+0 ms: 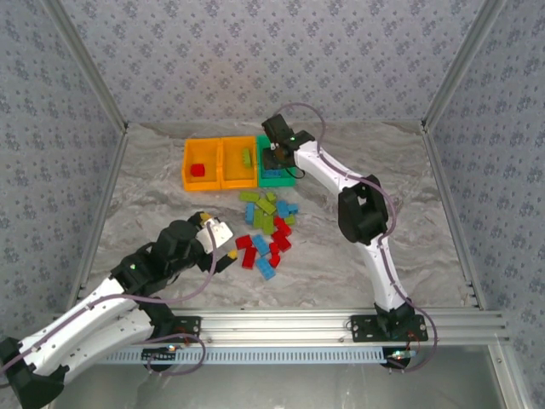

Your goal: Sort the legos into containers by color

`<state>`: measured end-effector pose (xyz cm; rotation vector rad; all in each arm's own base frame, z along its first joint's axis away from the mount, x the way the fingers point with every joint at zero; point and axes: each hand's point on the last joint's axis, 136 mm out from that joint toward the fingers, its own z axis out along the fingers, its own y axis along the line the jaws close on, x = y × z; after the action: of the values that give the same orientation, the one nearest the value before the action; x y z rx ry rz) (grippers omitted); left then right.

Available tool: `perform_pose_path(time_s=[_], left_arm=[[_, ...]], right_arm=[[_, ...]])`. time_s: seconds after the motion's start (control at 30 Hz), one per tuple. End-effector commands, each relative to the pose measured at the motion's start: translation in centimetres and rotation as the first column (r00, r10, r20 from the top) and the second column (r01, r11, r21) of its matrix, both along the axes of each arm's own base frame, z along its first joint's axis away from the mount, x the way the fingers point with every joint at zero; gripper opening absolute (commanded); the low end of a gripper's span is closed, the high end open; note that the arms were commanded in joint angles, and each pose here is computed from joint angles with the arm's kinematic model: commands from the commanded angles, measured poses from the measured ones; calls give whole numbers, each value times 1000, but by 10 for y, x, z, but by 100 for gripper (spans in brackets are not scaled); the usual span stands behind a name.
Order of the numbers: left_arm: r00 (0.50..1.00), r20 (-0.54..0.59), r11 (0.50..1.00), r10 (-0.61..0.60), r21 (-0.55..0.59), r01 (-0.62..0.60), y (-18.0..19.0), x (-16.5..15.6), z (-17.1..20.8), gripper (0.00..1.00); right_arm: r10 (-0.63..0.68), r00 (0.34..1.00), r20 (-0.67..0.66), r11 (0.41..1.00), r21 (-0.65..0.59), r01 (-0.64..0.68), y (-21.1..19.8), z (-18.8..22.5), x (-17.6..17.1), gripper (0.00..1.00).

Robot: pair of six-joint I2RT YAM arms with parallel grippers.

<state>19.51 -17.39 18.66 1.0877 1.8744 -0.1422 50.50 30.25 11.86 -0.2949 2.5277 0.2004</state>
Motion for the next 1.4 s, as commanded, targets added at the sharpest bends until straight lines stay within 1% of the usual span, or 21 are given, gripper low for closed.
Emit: perform_pose_path(time_s=[0.0,0.07,0.13,0.17,0.2,0.23,0.27,0.33,0.37,0.43,0.47,0.53,0.57,0.6,0.67,0.7,0.73,0.83,1.0,1.17,1.37], left_arm=[[998,-17,998,62,-21,-62,1,6,4,99],[993,-43,993,107,-36,-109,3,11,4,99],[987,-77,986,144,-69,-150,1,16,7,99],[981,-97,979,169,-101,-178,0,19,10,99],[974,-116,968,193,-140,-208,-2,23,15,99],[962,-142,947,234,-190,-258,-4,29,21,98],[943,-181,916,278,-245,-317,-6,36,26,96],[902,-279,862,329,-302,-408,-14,48,28,95],[867,-339,828,366,-307,-469,-17,55,25,94],[796,-440,778,416,-281,-562,-24,68,17,92],[756,-489,759,435,-254,-600,-29,74,9,89],[700,-556,732,448,-221,-645,-42,87,-3,82],[678,-577,720,456,-209,-662,-48,95,-10,80],[662,-590,710,462,-201,-674,-54,101,-16,78],[632,-609,699,480,-170,-695,-65,115,-30,73],[615,-609,693,501,-144,-706,-68,121,-38,71],[592,-607,684,531,-106,-722,-68,128,-48,69],[539,-605,665,586,-20,-746,-72,145,-72,62],[490,-598,631,634,33,-775,-69,160,-105,57],[458,-585,610,669,80,-789,-58,168,-128,56],[452,-607,622,654,90,-778,-61,168,-145,42]], right_arm=[[1,999,45,1000,19,-1,-14,60,-11,47],[7,997,76,999,35,-10,-24,93,-28,47],[27,995,95,997,75,-35,-32,121,-52,48],[46,994,102,993,106,-57,-36,136,-69,49],[63,992,105,988,131,-76,-40,145,-84,53],[80,991,110,984,152,-96,-45,155,-103,57],[97,989,114,979,170,-115,-51,164,-123,61],[116,988,102,975,177,-133,-66,173,-162,67],[126,987,96,973,180,-141,-75,179,-185,71],[139,987,75,971,186,-151,-92,184,-226,78],[151,987,53,968,194,-158,-100,183,-248,83],[182,983,-2,954,241,-176,-111,179,-287,92],[208,978,-34,942,276,-191,-114,176,-307,97],[228,972,-57,931,306,-200,-116,174,-322,100],[260,960,-103,910,359,-208,-120,168,-352,100],[267,957,-116,906,368,-208,-122,165,-361,100],[258,958,-123,909,367,-197,-127,161,-368,100],[175,976,-131,938,325,-125,-150,153,-375,100],[110,989,-102,947,314,-73,-168,156,-379,100],[83,993,-88,947,318,-51,-173,159,-380,100],[64,993,-98,948,316,-30,-176,158,-381,100]])
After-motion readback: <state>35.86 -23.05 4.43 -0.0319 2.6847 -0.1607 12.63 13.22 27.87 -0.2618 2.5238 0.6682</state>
